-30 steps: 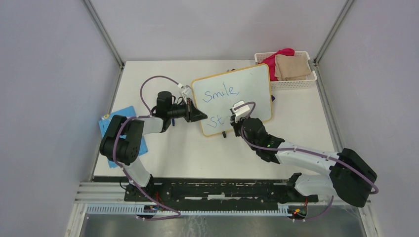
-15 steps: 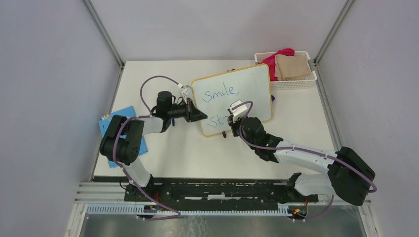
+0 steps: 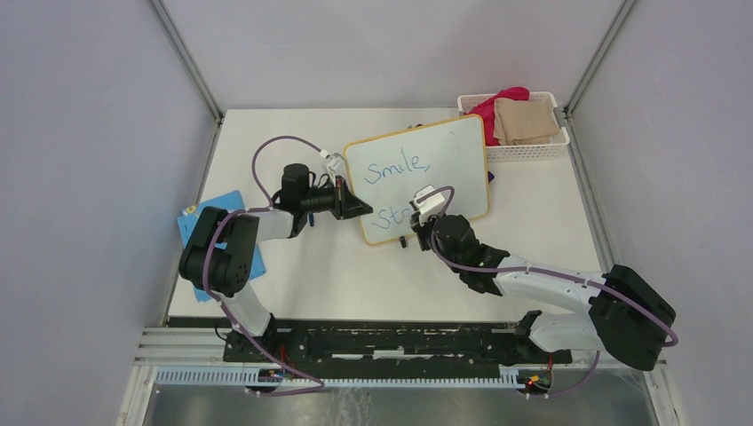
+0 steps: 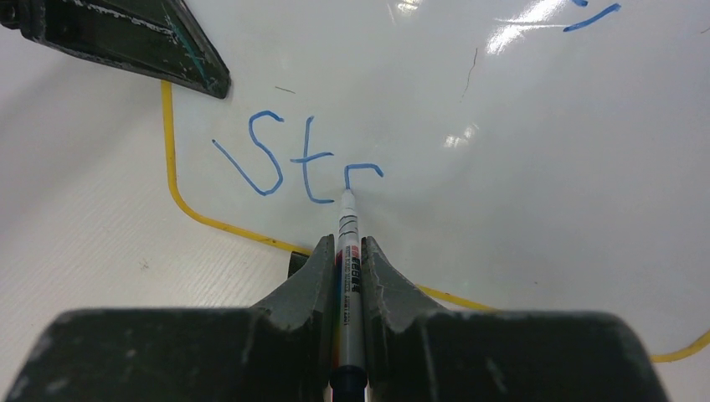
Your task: Write a sentence on the whiteboard
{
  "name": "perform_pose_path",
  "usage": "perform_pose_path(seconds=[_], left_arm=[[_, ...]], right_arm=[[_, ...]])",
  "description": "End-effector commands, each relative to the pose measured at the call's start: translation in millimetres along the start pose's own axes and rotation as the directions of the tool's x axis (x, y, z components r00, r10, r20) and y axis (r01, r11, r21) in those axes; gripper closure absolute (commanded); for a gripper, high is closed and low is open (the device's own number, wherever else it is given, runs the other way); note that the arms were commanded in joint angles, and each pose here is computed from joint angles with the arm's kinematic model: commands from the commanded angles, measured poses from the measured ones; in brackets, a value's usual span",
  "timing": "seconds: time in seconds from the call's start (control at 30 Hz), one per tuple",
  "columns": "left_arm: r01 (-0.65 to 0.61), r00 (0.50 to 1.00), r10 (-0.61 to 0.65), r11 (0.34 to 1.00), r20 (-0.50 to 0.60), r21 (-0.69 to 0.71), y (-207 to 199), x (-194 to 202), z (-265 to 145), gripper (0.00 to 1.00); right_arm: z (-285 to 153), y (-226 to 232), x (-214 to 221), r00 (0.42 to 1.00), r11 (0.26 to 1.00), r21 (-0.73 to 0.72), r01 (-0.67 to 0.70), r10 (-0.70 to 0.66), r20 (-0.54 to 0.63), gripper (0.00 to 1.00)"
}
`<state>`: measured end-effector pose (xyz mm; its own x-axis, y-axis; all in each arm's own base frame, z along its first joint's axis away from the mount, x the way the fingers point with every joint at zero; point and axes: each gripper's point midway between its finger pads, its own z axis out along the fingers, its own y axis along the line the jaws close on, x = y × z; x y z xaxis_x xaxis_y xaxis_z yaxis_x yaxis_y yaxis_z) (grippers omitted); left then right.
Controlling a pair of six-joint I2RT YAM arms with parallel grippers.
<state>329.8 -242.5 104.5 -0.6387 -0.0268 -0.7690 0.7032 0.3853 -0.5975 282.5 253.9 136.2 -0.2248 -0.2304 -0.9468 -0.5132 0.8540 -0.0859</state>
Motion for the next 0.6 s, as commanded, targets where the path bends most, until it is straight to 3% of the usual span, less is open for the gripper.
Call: perform_pose_path(seconds=[0.0, 0.57], left_arm=[[-0.013, 1.0, 0.013, 0.996, -0.004, -0.09, 15.6, 1.2, -0.3, 0.98], [-0.014, 1.0, 0.013, 0.996, -0.006, -0.091, 15.6, 1.7, 0.0, 0.98]], right_arm=[[-4.6, -8.3, 2.2, 1.0, 0.999, 0.036, -0.004, 0.004, 0.009, 1.0], [-3.1, -24.8, -26.9, 0.998, 0.995, 0.101, -0.028, 0.022, 0.063, 1.0]])
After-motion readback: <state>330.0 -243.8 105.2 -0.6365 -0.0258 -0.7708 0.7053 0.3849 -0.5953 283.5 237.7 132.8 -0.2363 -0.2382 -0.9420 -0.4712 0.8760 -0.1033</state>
